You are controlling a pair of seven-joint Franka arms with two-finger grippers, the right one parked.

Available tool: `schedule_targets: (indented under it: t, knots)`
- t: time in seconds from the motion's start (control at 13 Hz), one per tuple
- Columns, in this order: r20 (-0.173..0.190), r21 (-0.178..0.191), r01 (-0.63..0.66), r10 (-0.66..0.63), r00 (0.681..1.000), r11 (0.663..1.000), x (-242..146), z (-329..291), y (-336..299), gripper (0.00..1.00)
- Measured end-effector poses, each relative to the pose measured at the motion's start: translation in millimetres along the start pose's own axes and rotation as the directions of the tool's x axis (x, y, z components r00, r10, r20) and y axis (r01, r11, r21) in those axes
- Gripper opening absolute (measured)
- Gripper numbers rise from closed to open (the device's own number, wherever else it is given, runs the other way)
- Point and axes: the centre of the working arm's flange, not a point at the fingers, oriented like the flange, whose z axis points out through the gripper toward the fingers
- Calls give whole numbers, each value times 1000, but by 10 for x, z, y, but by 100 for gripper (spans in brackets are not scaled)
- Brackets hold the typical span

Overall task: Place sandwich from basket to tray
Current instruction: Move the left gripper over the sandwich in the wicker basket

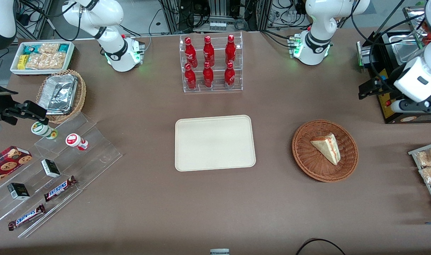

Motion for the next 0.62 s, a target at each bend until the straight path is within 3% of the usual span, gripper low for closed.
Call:
schedule_targets:
  t: [0.31, 0.62]
  knots:
    - [4, -1, 1, -1, 1000, 1000, 142, 417, -1, 100]
    - [-27, -2, 1, -1, 1000, 1000, 264, 966, 5, 100]
